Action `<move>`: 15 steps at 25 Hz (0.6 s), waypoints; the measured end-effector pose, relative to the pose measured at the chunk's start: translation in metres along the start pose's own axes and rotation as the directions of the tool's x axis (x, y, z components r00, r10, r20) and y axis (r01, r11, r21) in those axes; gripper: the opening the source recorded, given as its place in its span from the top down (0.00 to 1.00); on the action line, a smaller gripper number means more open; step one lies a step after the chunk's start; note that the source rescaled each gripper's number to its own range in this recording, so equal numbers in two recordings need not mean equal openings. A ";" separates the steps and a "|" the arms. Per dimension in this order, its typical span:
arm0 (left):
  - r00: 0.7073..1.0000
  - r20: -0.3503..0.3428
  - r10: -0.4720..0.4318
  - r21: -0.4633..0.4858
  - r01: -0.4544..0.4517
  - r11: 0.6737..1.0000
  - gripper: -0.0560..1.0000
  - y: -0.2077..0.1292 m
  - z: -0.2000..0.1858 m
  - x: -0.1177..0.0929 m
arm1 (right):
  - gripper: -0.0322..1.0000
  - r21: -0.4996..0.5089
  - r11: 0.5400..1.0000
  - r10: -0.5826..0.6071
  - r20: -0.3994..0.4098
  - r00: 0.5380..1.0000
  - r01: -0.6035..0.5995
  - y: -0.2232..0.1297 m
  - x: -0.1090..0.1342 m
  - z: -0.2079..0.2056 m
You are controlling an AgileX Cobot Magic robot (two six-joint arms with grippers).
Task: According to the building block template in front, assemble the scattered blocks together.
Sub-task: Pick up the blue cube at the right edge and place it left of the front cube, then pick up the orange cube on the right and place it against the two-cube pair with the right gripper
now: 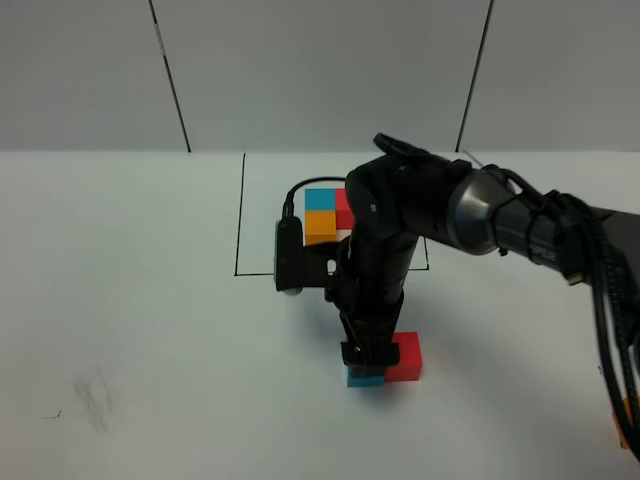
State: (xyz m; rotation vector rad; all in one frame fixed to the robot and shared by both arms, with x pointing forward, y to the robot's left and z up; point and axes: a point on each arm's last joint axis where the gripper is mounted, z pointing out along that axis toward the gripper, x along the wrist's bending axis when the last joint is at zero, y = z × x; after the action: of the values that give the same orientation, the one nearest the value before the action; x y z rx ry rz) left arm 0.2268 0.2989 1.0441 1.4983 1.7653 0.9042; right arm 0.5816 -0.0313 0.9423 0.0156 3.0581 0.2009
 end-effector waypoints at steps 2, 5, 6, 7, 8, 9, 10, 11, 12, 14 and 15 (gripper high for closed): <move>1.000 0.000 0.000 0.000 0.000 1.000 0.47 0.000 0.000 0.000 | 0.19 -0.002 0.998 0.063 0.047 0.997 -0.063 -0.003 0.002 -0.030; 1.000 0.000 0.000 0.000 0.000 1.000 0.47 0.000 0.000 0.000 | 0.20 0.078 0.960 0.260 0.107 0.960 -0.269 -0.019 0.005 -0.066; 1.000 0.000 0.000 0.000 0.000 1.000 0.47 0.000 0.000 0.000 | 0.20 0.102 0.932 0.333 0.148 0.931 -0.349 -0.028 0.004 -0.076; 1.000 0.000 0.000 0.000 0.000 1.000 0.47 0.000 0.000 0.000 | 0.21 0.100 0.888 0.424 0.194 0.885 -0.448 -0.037 0.002 -0.083; 1.000 0.000 0.000 0.000 0.000 1.000 0.47 0.000 0.000 0.000 | 0.22 0.095 0.838 0.506 0.235 0.830 -0.537 -0.048 -0.001 -0.088; 1.000 0.000 0.000 0.000 0.000 1.000 0.47 0.000 0.000 0.000 | 0.23 0.085 0.785 0.577 0.259 0.774 -0.614 -0.058 0.000 -0.092; 1.000 0.000 0.000 0.000 0.000 1.000 0.47 0.000 0.000 0.000 | 0.23 0.083 0.733 0.636 0.268 0.724 -0.675 -0.070 0.002 -0.093; 1.000 0.000 0.000 0.000 0.000 1.000 0.47 0.000 0.000 0.000 | 0.24 0.082 0.672 0.695 0.274 0.665 -0.736 -0.083 0.004 -0.094; 1.000 0.000 0.000 0.000 0.000 1.000 0.47 0.000 0.000 0.000 | 0.24 0.081 0.614 0.743 0.278 0.609 -0.785 -0.095 0.009 -0.093; 1.000 0.000 0.000 0.000 0.000 1.000 0.47 0.000 0.000 0.000 | 0.24 0.046 0.502 0.822 0.284 0.493 -0.864 -0.123 0.020 -0.093; 1.000 0.000 0.000 0.000 0.000 1.000 0.47 0.000 0.000 0.000 | 0.24 0.013 0.447 0.856 0.284 0.432 -0.894 -0.136 0.025 -0.094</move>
State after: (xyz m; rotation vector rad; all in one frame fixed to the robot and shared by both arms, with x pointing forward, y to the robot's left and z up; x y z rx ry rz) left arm 0.2268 0.2989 1.0441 1.4983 1.7653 0.9042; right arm 0.5492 -0.1783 1.0150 1.5613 2.4538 -0.0185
